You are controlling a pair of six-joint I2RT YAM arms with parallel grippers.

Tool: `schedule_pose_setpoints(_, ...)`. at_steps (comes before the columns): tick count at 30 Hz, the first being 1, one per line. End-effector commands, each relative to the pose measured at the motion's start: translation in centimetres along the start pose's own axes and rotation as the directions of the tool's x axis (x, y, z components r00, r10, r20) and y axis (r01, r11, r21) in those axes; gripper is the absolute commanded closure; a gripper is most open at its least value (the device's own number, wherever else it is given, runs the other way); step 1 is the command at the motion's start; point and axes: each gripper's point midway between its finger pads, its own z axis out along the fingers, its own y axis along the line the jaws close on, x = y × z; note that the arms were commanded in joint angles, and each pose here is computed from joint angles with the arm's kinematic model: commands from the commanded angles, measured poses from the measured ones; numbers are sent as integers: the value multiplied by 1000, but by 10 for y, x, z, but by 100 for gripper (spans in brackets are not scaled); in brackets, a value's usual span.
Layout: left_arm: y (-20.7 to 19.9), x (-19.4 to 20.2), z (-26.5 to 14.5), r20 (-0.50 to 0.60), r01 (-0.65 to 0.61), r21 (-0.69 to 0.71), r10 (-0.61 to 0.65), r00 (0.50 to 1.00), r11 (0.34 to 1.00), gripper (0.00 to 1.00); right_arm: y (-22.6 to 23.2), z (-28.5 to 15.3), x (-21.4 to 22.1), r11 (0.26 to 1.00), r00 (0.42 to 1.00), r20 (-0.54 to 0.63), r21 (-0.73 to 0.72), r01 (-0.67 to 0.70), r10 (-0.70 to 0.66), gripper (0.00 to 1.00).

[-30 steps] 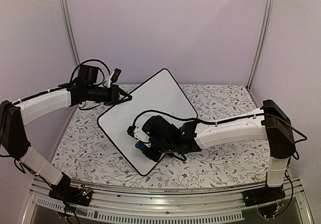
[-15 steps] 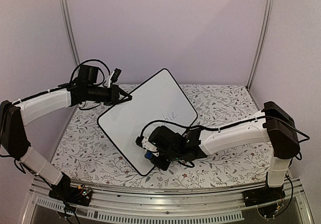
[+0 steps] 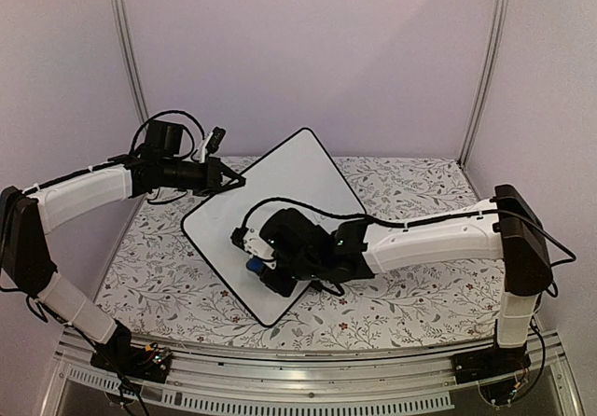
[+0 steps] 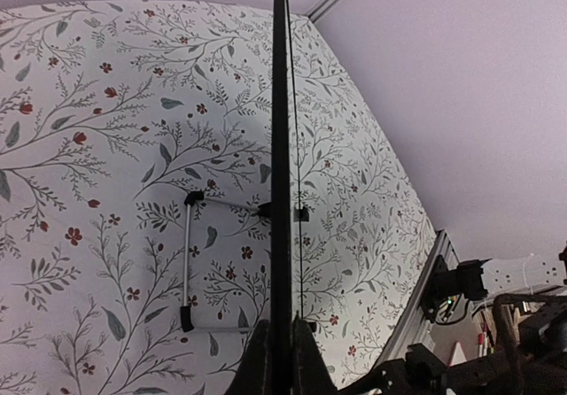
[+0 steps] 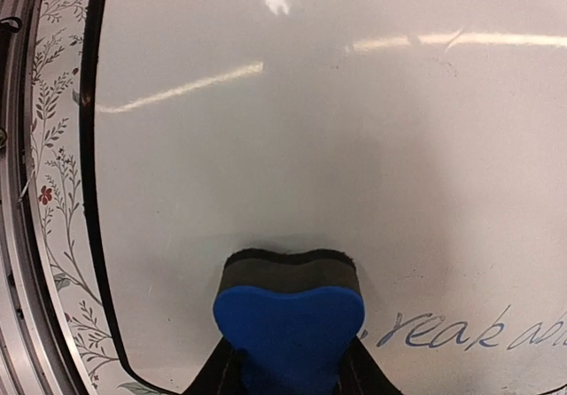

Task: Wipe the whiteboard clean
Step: Erase the whiteboard at the center of the board.

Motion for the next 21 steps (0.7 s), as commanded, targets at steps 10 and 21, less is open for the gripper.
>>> schedule_pose_setpoints(10, 4, -1, 0, 11, -43, -15, 43, 999, 999, 100, -4, 11, 57, 1000, 993, -117, 2, -26, 26, 70)
schedule_pose_setpoints(21, 4, -1, 1, 11, -42, -11, 42, 999, 999, 100, -38, 6, 64, 992, 987, -121, 69, -101, 109, 69)
